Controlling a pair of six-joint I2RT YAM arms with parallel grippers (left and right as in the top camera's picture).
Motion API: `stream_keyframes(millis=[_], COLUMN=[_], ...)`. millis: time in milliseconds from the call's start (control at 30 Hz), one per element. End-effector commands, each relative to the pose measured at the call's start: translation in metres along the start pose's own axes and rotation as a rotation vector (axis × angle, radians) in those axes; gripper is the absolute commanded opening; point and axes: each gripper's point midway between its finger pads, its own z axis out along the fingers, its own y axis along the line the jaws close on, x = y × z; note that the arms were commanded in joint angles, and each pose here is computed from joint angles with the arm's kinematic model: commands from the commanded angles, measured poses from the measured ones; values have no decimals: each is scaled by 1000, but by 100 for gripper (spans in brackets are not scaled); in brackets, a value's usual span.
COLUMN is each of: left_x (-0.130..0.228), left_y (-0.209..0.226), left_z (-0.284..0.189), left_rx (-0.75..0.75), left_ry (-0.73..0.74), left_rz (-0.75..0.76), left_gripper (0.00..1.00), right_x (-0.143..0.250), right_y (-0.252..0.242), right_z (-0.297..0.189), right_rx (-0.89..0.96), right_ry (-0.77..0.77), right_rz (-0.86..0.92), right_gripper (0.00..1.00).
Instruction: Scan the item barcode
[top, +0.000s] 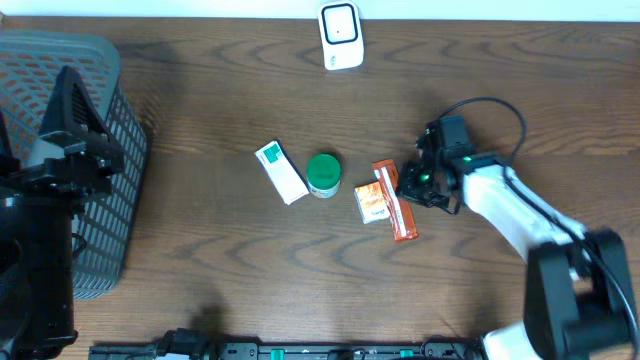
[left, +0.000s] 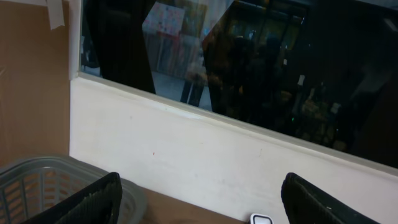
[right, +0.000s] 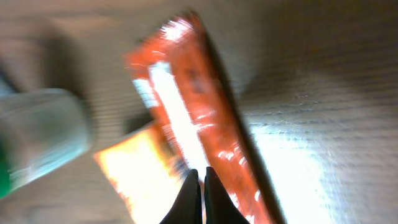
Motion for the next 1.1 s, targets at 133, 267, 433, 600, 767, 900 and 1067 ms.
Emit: stream_keyframes(millis=[133, 267, 433, 600, 767, 900, 1067], left_x=[-1, -1, -1, -1, -1, -1, -2], left_y=[1, 1, 1, 1, 1, 1, 1], left_z=[0, 0, 0, 0, 0, 0, -1], left_rx=[-7, -7, -7, -7, -6, -6, -5], left_ry=[-4, -4, -5, -5, -8, -8, -11], left_rz=[-13, -13, -13, -13, -14, -14, -15], left_gripper=[82, 82, 82, 82, 82, 82, 82], right_x=[17, 39, 60, 79, 87, 90, 97], right_y=[12, 5, 11, 18, 9, 1, -14], right_z=[-57, -53, -42, -26, -3, 15, 33], right_rx=[-14, 24, 40, 64, 106, 115, 173], right_ry=[-39, 44, 86, 94, 71, 80, 122], right_rz=[-13, 4, -21, -75, -69, -63, -41], right_gripper=[90, 1, 1, 1, 1, 1, 1])
